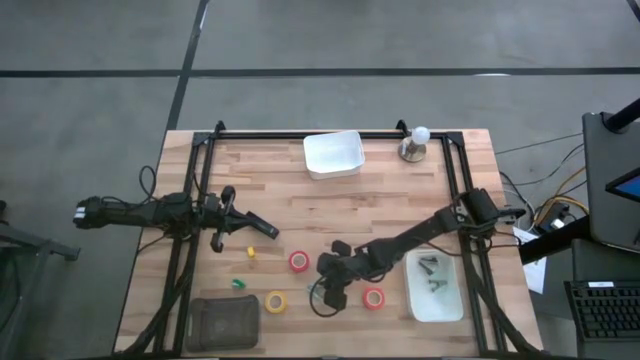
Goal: Pick and place Stapler, Stapler remover, tape
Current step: Put the light blue staple remover into the bottom white bin
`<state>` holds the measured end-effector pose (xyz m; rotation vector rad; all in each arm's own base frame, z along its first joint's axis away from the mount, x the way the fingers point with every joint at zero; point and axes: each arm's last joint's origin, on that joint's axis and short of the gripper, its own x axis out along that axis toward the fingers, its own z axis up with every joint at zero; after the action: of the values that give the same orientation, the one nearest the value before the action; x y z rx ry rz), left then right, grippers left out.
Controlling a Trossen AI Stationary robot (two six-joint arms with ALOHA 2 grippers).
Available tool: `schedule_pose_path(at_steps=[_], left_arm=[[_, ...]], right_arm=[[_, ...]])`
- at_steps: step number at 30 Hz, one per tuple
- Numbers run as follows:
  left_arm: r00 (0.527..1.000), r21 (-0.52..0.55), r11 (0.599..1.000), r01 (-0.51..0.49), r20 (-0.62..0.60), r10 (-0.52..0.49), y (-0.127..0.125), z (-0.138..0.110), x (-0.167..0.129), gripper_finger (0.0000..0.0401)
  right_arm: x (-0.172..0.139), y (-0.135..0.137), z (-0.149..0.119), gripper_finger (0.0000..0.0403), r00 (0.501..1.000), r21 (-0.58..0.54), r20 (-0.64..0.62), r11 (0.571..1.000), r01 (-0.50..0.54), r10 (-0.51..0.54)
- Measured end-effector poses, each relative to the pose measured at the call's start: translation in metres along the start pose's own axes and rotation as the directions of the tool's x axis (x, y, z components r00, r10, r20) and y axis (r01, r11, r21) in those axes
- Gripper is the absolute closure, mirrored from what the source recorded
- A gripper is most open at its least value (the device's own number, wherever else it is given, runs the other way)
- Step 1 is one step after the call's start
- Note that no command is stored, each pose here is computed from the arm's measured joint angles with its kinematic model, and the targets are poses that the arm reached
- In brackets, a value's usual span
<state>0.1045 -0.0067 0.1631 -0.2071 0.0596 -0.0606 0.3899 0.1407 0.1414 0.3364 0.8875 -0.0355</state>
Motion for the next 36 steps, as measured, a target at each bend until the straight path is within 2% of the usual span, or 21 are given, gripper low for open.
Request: schedule_pose_path(at_steps=[9,25,36], left_arm=[[1.000,0.000,1.000,0.000,-0.001,0.000,0.0000,-0.0001,0.0000,0.0394],[1.000,0.000,1.000,0.000,0.000,0.000,0.0000,-0.0001,0.0000,0.0394],[1.000,0.000,1.000,0.000,0.000,0.000,0.0000,0.0000,0.0000,0.0394]], right_arm=[[-0.0004,0.0067,-0.0005,0.0274,0.999,0.004,0.033,0.999,-0.033,0.032],[0.0006,0.0058,-0.0064,0.0287,1.000,0.023,0.025,1.000,-0.020,0.019],[0.0014,0.0074,-0.0093,0.0281,1.000,0.003,0.021,1.000,-0.019,0.018]])
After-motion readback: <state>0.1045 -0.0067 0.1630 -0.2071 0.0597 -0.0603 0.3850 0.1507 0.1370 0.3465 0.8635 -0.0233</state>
